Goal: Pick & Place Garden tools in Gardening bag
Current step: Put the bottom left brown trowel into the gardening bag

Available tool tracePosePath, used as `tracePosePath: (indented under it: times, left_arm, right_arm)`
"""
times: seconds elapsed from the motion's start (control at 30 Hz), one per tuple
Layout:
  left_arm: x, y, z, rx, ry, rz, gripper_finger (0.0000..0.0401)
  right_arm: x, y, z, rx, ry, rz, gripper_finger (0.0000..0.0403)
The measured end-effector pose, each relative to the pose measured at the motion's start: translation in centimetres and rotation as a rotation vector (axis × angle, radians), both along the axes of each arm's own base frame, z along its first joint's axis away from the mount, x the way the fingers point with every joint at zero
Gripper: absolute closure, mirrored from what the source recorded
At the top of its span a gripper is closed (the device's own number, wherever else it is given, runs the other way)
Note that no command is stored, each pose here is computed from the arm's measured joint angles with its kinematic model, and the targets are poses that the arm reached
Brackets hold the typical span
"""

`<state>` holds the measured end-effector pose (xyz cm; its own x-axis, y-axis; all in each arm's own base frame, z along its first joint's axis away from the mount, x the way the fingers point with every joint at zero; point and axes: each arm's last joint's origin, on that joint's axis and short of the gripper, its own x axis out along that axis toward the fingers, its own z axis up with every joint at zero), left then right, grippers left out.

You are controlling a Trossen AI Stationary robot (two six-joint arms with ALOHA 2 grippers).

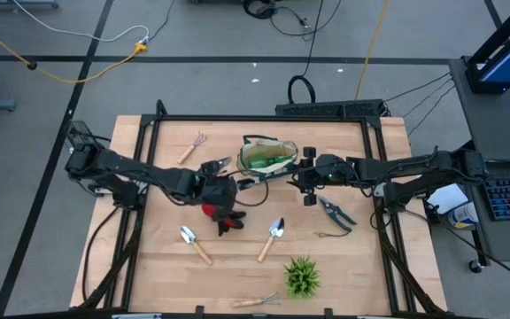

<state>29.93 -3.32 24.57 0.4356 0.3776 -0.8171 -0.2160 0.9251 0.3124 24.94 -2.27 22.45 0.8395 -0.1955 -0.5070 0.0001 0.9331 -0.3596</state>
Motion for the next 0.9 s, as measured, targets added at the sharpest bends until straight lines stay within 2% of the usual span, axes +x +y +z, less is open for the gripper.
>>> tracePosePath:
  times: [0.27,0.43,0.9]
  left_arm:
    - [1.6,1.8,0.9,0.061,-0.118,-0.065,0.0336]
    - [2.5,2.9,1.5,0.104,-0.198,-0.088,0.0327]
    - [4.0,5.0,3.3,0.219,-0.370,-0.132,0.0330]
  right_arm:
    - [-0.3,-0.3,0.4,-0.017,-0.016,-0.113,0.0232]
    - [-0.9,-0.3,1.2,0.050,-0.064,-0.155,0.0232]
    - [-2.6,-0.1,2.7,0.079,-0.100,-0.171,0.0232]
